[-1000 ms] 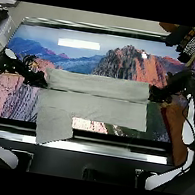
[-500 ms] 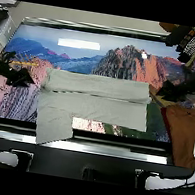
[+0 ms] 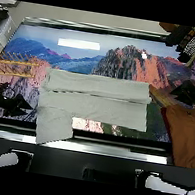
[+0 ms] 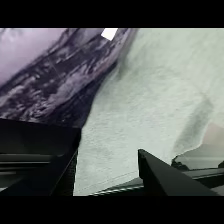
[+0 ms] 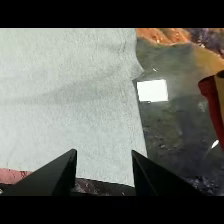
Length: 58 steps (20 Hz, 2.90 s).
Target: Fold the clothes and pants, and hang the long-sleeved shirts on hangers.
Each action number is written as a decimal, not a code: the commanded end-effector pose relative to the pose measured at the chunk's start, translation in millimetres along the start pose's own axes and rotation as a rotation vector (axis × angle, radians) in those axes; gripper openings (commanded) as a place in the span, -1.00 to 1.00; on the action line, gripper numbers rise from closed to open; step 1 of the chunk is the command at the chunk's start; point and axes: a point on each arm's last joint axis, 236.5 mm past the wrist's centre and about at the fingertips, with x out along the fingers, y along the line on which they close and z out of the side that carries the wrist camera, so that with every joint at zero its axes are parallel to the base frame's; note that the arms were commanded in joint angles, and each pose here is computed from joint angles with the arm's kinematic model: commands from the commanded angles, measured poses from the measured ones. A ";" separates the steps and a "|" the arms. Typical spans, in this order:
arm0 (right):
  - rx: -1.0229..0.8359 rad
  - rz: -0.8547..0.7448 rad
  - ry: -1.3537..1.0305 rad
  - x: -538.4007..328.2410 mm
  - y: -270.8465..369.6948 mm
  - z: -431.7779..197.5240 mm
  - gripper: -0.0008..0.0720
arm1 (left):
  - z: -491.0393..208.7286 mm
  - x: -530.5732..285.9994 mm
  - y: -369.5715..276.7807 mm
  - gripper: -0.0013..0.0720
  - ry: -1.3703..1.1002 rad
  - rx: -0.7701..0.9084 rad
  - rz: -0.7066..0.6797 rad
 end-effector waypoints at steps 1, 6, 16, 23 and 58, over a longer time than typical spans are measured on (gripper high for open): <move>-0.002 0.011 0.001 -0.1 4.4 -2.5 0.18 | -19.1 25.9 9.4 0.23 0.034 -0.014 -0.011; -0.003 0.012 0.009 -0.1 4.6 -4.2 0.18 | -25.8 37.9 13.2 0.23 0.058 -0.022 -0.002; -0.003 0.037 0.007 -0.6 9.9 -3.8 0.18 | -45.2 66.9 18.7 -0.02 0.098 -0.014 0.030; 0.101 0.083 0.254 51.4 -13.3 -52.5 0.19 | -48.2 66.3 18.1 -0.91 0.111 -0.014 0.028; 0.045 -0.016 0.456 79.4 -17.4 -183.2 -0.87 | -62.7 -8.7 -33.8 -0.92 -0.102 0.146 0.007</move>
